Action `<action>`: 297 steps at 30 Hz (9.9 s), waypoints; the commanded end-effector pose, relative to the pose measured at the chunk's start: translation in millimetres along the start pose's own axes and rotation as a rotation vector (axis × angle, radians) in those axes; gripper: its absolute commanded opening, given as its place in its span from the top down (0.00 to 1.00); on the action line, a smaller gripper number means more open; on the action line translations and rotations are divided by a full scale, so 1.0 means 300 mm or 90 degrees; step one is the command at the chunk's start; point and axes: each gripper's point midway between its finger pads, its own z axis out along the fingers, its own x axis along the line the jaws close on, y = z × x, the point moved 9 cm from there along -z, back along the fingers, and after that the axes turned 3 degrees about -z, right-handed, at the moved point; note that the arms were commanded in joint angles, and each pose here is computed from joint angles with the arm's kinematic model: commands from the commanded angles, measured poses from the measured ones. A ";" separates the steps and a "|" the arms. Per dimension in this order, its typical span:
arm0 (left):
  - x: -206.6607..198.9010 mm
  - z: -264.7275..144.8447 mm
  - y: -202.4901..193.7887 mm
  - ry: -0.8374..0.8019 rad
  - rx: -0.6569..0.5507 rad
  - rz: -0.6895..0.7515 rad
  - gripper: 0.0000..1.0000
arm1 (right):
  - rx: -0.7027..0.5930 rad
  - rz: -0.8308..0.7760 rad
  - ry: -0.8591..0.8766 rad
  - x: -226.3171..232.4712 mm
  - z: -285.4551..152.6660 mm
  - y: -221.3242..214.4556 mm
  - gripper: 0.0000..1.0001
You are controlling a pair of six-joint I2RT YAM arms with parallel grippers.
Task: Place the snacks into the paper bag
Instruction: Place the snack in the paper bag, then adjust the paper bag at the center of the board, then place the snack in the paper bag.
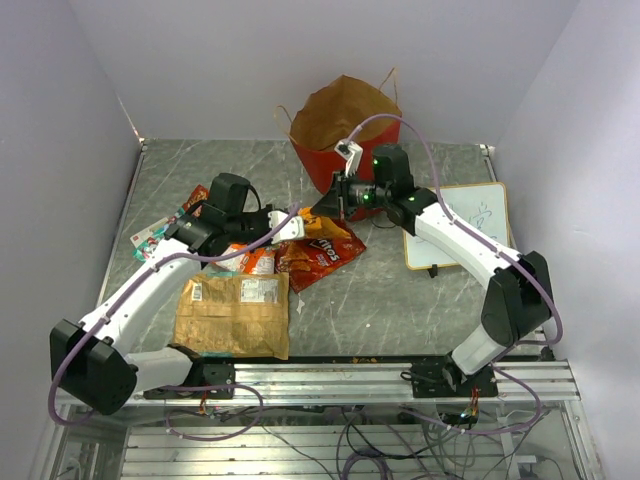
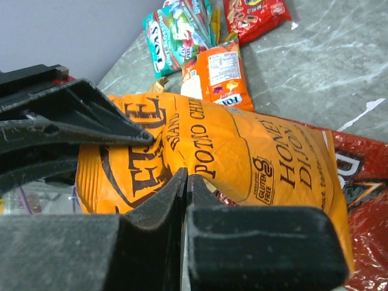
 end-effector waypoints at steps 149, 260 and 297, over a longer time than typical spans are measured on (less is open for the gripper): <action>0.257 0.374 0.410 -0.005 0.080 -0.077 0.93 | -0.282 -0.330 -0.213 0.039 -0.472 0.665 1.00; 0.699 0.299 -0.029 0.440 -0.144 -0.715 0.75 | 0.053 -0.236 -0.330 -0.269 -0.346 0.368 1.00; 0.565 0.036 -0.008 0.478 -0.089 -0.478 0.46 | 0.288 -0.293 -0.443 -0.413 -0.117 0.269 0.88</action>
